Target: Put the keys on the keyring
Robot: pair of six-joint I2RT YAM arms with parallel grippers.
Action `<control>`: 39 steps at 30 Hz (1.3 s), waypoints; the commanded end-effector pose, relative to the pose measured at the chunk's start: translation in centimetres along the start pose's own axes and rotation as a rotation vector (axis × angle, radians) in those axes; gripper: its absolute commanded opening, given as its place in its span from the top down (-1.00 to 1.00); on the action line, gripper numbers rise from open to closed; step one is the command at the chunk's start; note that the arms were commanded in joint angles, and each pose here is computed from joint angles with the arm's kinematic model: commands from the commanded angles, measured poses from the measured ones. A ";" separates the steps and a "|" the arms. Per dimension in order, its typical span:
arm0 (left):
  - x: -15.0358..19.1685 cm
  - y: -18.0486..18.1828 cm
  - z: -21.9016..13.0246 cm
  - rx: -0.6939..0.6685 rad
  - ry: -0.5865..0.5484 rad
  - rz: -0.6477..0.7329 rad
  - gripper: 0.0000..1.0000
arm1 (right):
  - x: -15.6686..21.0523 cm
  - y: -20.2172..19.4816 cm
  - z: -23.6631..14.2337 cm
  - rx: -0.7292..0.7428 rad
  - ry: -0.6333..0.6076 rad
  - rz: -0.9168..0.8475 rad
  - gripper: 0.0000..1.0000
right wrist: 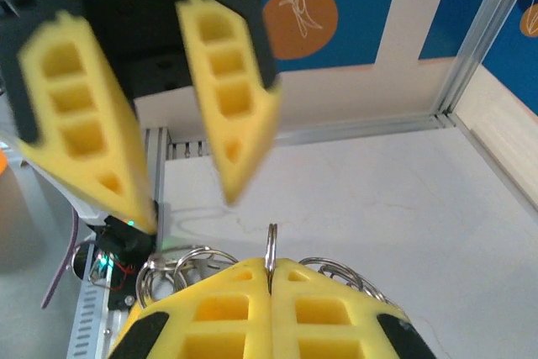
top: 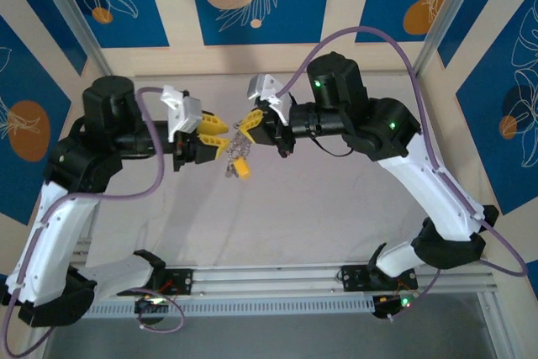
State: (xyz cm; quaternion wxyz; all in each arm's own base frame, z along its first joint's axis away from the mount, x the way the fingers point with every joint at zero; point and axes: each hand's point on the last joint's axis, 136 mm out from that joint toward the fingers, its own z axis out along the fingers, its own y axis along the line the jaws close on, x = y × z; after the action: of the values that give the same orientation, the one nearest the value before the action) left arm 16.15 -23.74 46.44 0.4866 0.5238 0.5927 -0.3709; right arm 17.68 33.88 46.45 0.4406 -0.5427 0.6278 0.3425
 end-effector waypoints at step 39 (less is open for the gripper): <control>-0.5 -1.3 2.1 0.073 -0.037 0.067 1.00 | 2.8 2.2 0.4 -0.086 0.126 -0.012 0.65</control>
State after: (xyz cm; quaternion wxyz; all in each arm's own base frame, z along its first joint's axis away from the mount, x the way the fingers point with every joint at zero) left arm 16.20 -25.47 43.18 0.4508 0.5526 0.6017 -0.3597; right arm 16.46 33.47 42.99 0.3783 -0.5885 0.6457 0.3059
